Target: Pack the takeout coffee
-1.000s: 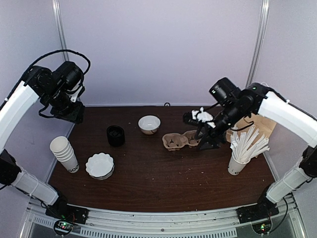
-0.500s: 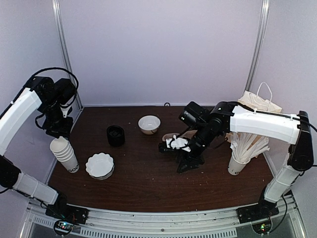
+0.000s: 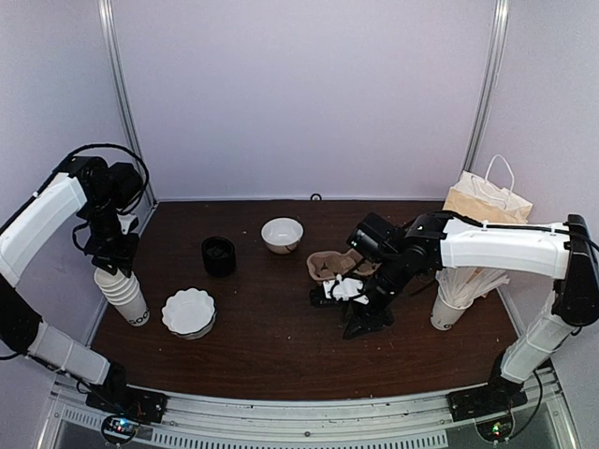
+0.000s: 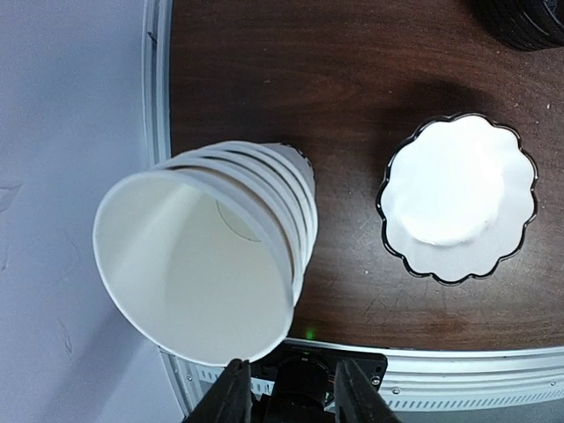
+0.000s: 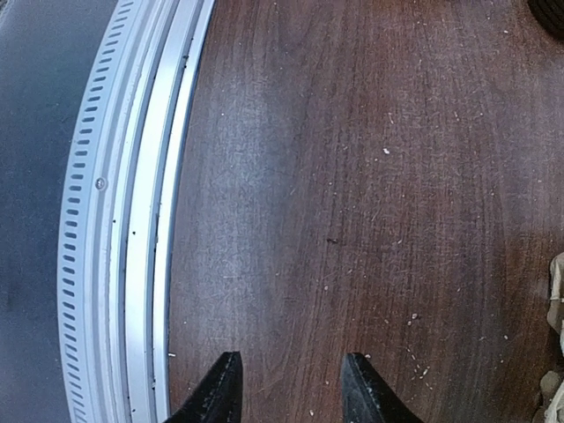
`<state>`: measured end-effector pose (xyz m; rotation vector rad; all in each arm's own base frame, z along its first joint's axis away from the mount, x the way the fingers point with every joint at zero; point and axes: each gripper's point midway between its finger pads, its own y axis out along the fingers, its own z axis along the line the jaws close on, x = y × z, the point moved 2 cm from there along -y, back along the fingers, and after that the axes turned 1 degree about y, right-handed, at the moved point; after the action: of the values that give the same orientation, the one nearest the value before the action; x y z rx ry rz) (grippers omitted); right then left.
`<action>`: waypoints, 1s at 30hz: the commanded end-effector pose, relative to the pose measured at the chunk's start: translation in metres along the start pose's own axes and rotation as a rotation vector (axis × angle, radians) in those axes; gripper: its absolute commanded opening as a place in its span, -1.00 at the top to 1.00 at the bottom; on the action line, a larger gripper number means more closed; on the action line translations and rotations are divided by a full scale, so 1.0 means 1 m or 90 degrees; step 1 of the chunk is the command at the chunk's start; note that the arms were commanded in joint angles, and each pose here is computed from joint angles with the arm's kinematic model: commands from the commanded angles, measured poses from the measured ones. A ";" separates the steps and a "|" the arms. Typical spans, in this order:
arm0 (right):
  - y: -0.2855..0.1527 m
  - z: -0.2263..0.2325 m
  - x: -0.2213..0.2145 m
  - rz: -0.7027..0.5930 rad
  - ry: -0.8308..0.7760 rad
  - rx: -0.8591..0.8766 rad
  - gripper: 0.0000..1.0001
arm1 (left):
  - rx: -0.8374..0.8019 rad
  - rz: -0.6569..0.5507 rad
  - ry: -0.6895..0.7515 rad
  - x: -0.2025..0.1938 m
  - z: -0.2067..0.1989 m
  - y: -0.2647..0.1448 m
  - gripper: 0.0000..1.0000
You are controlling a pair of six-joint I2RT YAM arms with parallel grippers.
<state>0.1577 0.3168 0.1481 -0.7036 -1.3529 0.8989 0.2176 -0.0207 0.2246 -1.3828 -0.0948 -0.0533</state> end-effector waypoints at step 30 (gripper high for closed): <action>0.001 -0.010 -0.007 -0.002 -0.017 -0.043 0.22 | 0.066 0.011 0.012 0.021 0.015 0.025 0.79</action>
<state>0.1646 0.3150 0.1409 -0.7312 -1.3917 0.8751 0.2419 -0.0064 0.2077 -1.2965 -0.0689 -0.0588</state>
